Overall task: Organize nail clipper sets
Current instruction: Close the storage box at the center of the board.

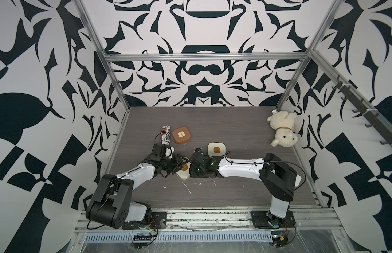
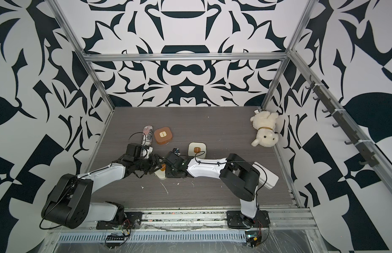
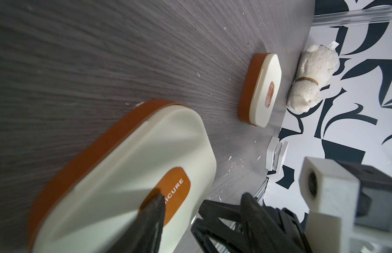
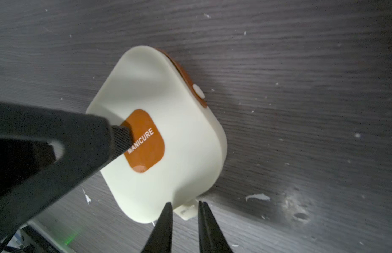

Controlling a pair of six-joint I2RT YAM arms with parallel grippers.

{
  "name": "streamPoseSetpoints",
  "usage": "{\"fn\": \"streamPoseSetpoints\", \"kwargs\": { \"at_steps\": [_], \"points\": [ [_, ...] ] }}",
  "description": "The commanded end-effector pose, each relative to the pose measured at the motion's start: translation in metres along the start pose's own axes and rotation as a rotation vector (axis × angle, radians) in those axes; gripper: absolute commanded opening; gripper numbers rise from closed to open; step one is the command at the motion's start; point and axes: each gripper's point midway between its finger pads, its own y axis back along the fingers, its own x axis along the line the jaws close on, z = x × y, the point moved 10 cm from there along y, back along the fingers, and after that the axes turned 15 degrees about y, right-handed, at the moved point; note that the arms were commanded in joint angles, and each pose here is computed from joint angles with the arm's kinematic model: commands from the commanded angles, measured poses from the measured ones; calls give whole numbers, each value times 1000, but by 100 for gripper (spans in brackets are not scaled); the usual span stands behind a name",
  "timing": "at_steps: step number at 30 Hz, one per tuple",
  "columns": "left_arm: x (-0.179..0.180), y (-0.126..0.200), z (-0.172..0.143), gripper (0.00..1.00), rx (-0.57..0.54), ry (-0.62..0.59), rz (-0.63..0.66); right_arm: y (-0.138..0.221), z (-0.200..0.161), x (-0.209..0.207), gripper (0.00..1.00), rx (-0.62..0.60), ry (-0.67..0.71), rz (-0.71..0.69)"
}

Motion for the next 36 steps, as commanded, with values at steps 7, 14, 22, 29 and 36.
{"fn": "streamPoseSetpoints", "kwargs": {
  "at_steps": [7, 14, 22, 29, 36],
  "points": [
    [13, 14, -3, 61, -45, 49, 161, -7, 9, 8, 25, -37, -42, 54],
    [-22, 61, 4, 84, -165, -43, 220, -11, 8, 7, 25, -29, -44, 49],
    [4, 28, 20, 88, -58, -41, 482, -13, 9, 8, 26, -15, -21, 30],
    [14, -3, 5, 86, 23, -69, 539, -14, 10, 7, 28, 15, 12, -3],
    [31, -10, -17, 72, 41, -31, 584, -15, 6, -2, 28, 45, 38, -75]
  ]
}}
